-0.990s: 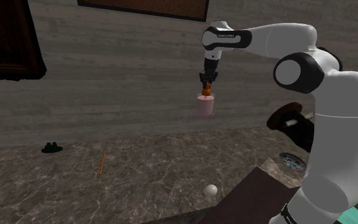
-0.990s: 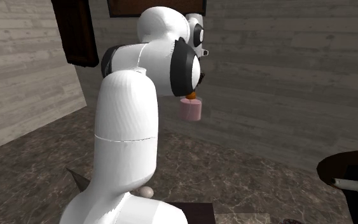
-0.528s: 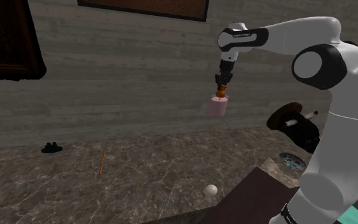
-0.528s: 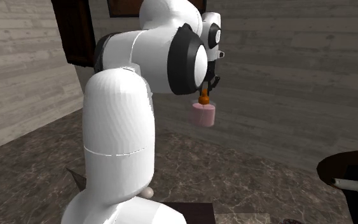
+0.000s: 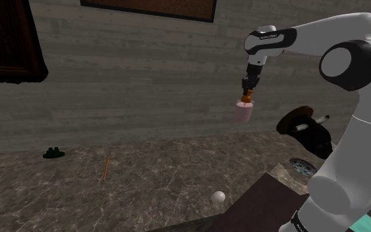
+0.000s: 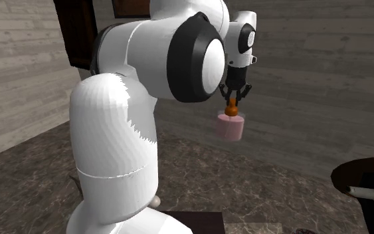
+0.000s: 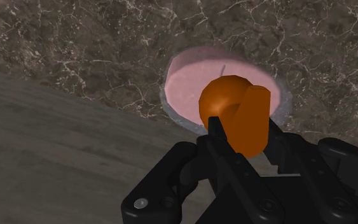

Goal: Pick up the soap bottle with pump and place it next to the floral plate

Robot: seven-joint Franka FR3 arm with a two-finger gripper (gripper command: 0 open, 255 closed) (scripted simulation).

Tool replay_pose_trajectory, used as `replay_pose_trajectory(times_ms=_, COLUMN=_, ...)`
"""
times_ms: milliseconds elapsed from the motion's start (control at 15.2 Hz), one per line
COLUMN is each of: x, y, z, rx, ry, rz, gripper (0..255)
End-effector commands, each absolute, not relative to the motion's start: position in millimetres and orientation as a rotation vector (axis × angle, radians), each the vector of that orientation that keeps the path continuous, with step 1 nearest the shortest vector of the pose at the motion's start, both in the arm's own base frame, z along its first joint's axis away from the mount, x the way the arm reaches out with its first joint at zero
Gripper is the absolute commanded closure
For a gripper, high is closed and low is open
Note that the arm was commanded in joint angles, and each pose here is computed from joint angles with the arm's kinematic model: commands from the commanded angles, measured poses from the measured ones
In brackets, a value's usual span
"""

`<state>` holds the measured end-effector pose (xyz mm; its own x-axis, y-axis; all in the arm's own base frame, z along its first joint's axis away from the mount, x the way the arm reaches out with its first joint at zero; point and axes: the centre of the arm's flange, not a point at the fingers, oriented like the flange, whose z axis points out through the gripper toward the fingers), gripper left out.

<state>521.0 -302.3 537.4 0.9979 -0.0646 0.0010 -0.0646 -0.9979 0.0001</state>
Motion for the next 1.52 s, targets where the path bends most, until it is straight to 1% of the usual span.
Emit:
replay_pose_trajectory(times_ms=0, x=503.4, y=-324.7, z=535.8, rx=3.14, ry=-0.099, rz=0.002, gripper=255)
replay_pose_trajectory(times_ms=1056, x=358.4, y=-478.3, z=536.7, rx=3.14, ry=-0.099, rz=0.002, gripper=255)
replay_pose_trajectory(times_ms=1452, x=355.8, y=-481.1, z=510.3, rx=3.14, ry=-0.099, rz=0.002, gripper=255)
